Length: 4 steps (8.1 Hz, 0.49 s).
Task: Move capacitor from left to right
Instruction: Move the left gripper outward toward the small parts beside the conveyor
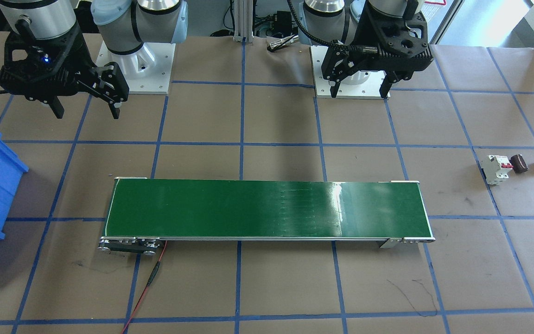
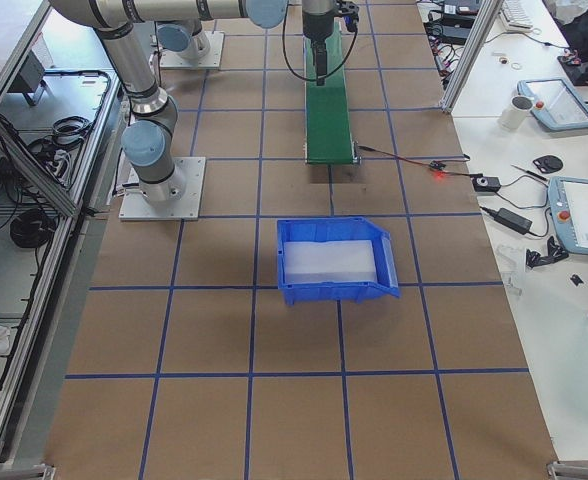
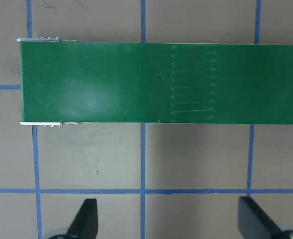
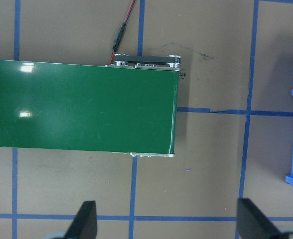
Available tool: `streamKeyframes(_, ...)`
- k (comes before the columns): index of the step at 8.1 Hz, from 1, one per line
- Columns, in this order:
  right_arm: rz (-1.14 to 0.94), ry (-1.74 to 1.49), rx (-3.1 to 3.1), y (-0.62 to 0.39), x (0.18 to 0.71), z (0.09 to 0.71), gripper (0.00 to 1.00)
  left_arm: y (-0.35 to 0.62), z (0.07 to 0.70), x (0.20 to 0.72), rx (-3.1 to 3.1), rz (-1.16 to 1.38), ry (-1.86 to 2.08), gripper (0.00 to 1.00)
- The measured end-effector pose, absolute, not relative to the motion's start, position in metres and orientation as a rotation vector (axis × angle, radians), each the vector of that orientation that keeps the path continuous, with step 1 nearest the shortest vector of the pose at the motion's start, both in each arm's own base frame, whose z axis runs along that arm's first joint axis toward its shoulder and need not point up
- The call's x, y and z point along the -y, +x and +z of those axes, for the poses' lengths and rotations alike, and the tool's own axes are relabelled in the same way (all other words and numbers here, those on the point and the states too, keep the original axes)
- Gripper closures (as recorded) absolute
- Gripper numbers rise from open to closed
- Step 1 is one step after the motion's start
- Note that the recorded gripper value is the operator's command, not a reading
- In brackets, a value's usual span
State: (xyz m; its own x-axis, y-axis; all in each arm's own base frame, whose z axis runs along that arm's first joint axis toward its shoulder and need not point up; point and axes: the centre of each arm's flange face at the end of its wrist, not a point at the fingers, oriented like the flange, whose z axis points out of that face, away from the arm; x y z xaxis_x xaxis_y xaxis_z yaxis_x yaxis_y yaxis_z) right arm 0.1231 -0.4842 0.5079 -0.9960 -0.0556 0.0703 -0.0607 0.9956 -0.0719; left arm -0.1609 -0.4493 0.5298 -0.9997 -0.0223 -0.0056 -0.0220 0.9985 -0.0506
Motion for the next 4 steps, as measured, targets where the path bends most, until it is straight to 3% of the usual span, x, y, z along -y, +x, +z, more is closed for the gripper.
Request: streamKeyframes(4,0.101,0.13,3.016,0.117,0.486,0.507,0.0,-0.089,0.528,0.468,-3.123,-0.053,-0.272,0.0)
